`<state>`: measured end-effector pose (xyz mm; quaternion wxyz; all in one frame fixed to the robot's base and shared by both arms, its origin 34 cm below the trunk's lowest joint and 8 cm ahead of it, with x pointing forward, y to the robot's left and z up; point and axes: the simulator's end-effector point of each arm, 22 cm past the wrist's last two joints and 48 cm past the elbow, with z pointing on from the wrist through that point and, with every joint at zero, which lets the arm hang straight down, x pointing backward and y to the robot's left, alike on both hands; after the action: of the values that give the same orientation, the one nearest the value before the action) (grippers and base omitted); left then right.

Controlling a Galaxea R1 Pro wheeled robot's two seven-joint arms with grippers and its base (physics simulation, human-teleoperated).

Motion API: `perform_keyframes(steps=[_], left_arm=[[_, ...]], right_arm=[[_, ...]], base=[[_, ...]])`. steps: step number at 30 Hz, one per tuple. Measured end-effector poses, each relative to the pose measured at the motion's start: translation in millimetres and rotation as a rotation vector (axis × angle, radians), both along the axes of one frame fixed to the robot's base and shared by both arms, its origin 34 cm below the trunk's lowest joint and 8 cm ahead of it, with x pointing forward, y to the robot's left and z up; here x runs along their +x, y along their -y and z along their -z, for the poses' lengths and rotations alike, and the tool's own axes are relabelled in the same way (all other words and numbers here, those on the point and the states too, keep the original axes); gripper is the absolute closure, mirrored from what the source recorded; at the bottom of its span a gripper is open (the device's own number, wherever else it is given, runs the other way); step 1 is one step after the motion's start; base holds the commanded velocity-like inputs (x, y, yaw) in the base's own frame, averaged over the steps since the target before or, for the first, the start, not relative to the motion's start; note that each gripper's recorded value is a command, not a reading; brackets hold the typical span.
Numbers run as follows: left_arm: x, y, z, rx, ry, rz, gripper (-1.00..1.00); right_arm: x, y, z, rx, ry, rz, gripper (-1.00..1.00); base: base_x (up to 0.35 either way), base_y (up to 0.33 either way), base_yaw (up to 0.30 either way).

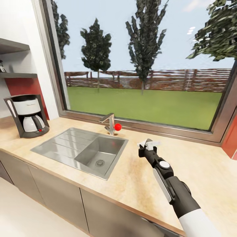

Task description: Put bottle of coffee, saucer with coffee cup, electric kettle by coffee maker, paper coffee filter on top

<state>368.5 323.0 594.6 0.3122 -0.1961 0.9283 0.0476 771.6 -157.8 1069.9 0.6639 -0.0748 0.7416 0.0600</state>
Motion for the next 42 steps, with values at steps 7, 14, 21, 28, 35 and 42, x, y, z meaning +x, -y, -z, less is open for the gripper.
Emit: perform_keyframes(steps=[7,14,21,28,35,42], left_arm=[[-1.0,0.0,-9.2,0.000,0.000,0.000,-1.00],[-1.1,-0.2,-10.5,0.000,0.000,0.000,-1.00],[-2.4,-0.2,-9.6,0.000,-0.005,0.000,-1.00],[-3.0,-0.5,-9.6,0.001,-0.005,-0.001,-1.00],[-3.9,-0.9,-9.1,0.002,-0.008,-0.001,-1.00],[-4.9,-1.3,-8.1,0.002,-0.012,-0.002,-1.00]], right_arm=[[-1.1,0.0,-9.4,0.000,0.001,0.000,1.00],[-1.0,-0.4,-9.4,0.000,-0.002,-0.001,1.00],[-0.4,-0.7,-6.8,-0.001,-0.006,-0.001,1.00],[-0.5,-0.7,-6.3,-0.001,-0.007,-0.002,1.00],[0.1,-0.8,-3.6,-0.001,-0.011,-0.002,1.00],[1.0,-0.8,-0.9,0.000,-0.015,-0.002,1.00]], base=[[0.000,0.000,0.001],[0.000,0.000,0.157],[0.014,0.014,0.248],[0.182,0.190,0.098],[0.214,0.236,0.222],[0.176,0.267,0.250]])
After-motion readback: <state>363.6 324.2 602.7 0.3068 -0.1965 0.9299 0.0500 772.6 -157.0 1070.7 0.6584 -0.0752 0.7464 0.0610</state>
